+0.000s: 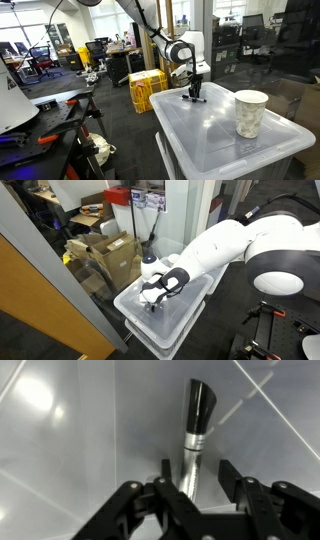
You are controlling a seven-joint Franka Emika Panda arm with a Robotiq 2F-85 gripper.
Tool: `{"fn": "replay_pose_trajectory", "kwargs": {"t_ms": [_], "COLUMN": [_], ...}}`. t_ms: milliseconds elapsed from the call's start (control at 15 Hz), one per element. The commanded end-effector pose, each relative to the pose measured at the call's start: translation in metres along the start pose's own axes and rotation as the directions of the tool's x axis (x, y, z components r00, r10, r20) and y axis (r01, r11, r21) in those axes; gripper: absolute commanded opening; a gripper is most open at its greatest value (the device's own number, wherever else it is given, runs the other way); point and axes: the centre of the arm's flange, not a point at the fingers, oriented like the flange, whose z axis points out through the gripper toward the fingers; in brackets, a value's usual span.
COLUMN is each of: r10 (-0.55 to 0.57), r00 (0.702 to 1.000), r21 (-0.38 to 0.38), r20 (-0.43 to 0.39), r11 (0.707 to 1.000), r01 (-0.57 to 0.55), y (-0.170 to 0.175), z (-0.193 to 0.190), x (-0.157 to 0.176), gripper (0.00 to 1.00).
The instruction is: Put the marker inside the cup
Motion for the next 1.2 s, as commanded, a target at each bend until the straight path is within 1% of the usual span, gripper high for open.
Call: {"fn": "replay_pose_trajectory", "kwargs": {"t_ms": [0,67,133,200,267,333,533,800,1133], "r10": [0.019,0.017,0.015,0.015,0.019,0.025,0.028,0.03,0.043], "r00": [1.0,1.0,0.999,0.999,0.999,0.999,0.997,0.989,0.965], "r21": [-0.018,-0.017,-0.016,-0.016,-0.014,-0.016,-0.017,-0.005,0.018], "r20": [-0.024,-0.026,-0.03,-0.034,-0.039,-0.046,-0.076,-0.147,-0.26], "r11": [1.0,1.0,1.0,1.0,1.0,1.0,0.999,1.0,0.999], "r01": [-0.019,-0.017,-0.016,-0.016,-0.019,-0.026,-0.029,-0.031,-0.039], "y": [-0.012,-0.013,-0.012,-0.012,-0.012,-0.011,-0.008,-0.006,-0.006], "z": [-0.001,-0.002,-0.003,-0.004,-0.005,-0.008,-0.017,-0.031,-0.048], "x": [0.004,0.004,0.003,0.002,0.001,-0.001,-0.013,-0.028,-0.041], "gripper": [0.21,0.15,0.06,0.02,0.0,0.05,0.05,0.05,0.05]}}
